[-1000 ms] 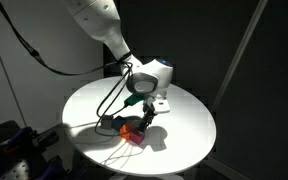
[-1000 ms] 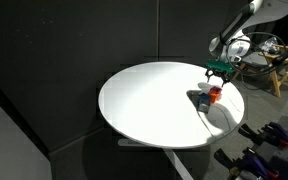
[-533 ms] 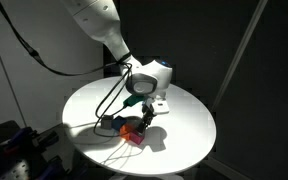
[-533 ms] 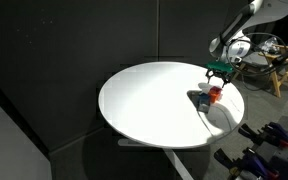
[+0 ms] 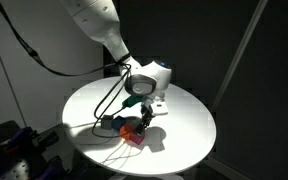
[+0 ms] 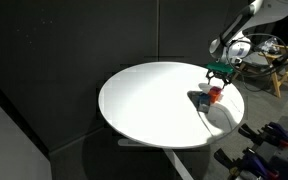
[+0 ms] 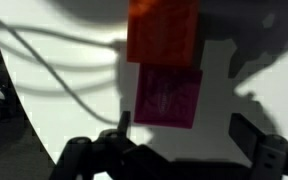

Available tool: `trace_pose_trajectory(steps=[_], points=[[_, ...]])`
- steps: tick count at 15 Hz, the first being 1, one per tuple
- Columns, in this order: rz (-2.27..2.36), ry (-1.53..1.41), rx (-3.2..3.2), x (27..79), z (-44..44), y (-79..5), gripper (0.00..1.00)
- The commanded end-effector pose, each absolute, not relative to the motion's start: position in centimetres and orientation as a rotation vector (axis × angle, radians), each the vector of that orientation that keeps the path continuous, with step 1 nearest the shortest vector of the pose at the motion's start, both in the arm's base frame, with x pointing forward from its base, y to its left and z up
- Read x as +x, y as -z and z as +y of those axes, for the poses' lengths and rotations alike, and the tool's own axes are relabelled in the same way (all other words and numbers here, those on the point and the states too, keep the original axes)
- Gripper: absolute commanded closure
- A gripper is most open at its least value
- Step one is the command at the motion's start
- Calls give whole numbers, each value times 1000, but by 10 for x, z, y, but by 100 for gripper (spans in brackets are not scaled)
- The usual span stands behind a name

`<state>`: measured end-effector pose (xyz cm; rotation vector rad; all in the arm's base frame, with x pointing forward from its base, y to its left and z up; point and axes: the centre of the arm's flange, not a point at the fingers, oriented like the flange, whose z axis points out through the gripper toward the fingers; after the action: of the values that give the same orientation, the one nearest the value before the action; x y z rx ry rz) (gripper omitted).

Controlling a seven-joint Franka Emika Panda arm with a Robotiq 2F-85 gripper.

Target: Put the pink block on top of the grey and blue blocks

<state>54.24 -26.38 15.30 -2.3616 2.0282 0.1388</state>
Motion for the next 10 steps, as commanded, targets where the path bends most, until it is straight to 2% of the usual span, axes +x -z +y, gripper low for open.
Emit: trace_pose_trajectory(steps=[1, 10], points=[[2013, -151, -2376, 535, -260, -157, 0], [2017, -164, -2379, 535, -260, -153, 0]])
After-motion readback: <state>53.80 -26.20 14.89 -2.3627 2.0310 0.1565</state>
